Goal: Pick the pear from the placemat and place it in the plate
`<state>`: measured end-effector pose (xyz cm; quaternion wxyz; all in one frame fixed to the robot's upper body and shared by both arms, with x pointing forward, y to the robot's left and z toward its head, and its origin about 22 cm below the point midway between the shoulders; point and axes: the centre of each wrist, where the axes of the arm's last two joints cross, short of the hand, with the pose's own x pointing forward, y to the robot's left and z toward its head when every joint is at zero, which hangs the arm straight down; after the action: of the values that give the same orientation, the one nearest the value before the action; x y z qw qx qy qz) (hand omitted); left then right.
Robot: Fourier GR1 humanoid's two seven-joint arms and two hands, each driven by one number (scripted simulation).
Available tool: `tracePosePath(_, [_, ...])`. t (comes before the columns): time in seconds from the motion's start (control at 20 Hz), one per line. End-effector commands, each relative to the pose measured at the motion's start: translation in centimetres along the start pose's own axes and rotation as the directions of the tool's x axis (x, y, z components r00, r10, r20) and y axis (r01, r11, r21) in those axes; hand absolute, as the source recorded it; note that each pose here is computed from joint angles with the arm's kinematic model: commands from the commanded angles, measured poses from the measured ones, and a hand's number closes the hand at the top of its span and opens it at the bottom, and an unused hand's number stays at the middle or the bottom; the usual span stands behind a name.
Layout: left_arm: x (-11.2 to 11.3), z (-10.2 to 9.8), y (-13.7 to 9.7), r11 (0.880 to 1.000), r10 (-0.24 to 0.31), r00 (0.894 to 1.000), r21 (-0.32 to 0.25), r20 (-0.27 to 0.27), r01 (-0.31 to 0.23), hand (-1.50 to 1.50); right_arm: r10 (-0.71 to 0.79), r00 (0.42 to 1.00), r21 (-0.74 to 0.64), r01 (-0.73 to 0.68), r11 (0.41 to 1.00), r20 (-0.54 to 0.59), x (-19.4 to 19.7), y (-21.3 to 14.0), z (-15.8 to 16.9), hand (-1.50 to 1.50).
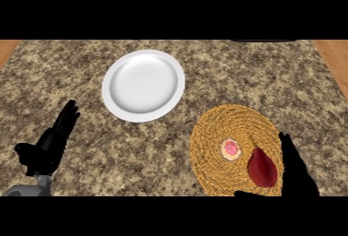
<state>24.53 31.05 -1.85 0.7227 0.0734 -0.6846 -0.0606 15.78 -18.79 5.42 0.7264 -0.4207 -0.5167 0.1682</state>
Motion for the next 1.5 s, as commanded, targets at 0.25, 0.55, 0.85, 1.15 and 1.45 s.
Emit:
tracePosePath(0.25, [0.8,-0.4,-1.3,1.000,0.005,1.000,-0.018,-0.009,-0.005,0.00,0.136,0.975,0.104,-0.118,0.987,-0.177,3.0,-1.9,0.3,-1.50])
tracePosePath(0.55, [0.3,-0.3,-2.0,0.999,-0.024,1.000,-0.036,0.019,0.025,0.00,0.221,0.947,0.163,-0.186,0.969,-0.233,2.4,-1.7,-2.7,-1.50])
tracePosePath(0.85, [-1.2,-0.1,0.9,1.000,0.008,1.000,-0.009,0.009,-0.008,0.00,0.216,0.948,0.202,-0.170,0.965,-0.235,3.7,-0.5,-4.2,-1.50])
tracePosePath(1.15, [-0.1,-0.6,0.2,1.000,0.003,1.000,-0.012,0.010,-0.003,0.00,0.262,0.928,0.202,-0.213,0.956,-0.264,1.4,1.3,-6.0,-1.50])
tracePosePath(1.45, [-0.1,-0.7,-0.7,1.000,0.000,1.000,-0.028,-0.002,0.000,0.00,0.290,0.910,0.221,-0.230,0.948,-0.296,-0.8,0.2,-6.8,-1.50])
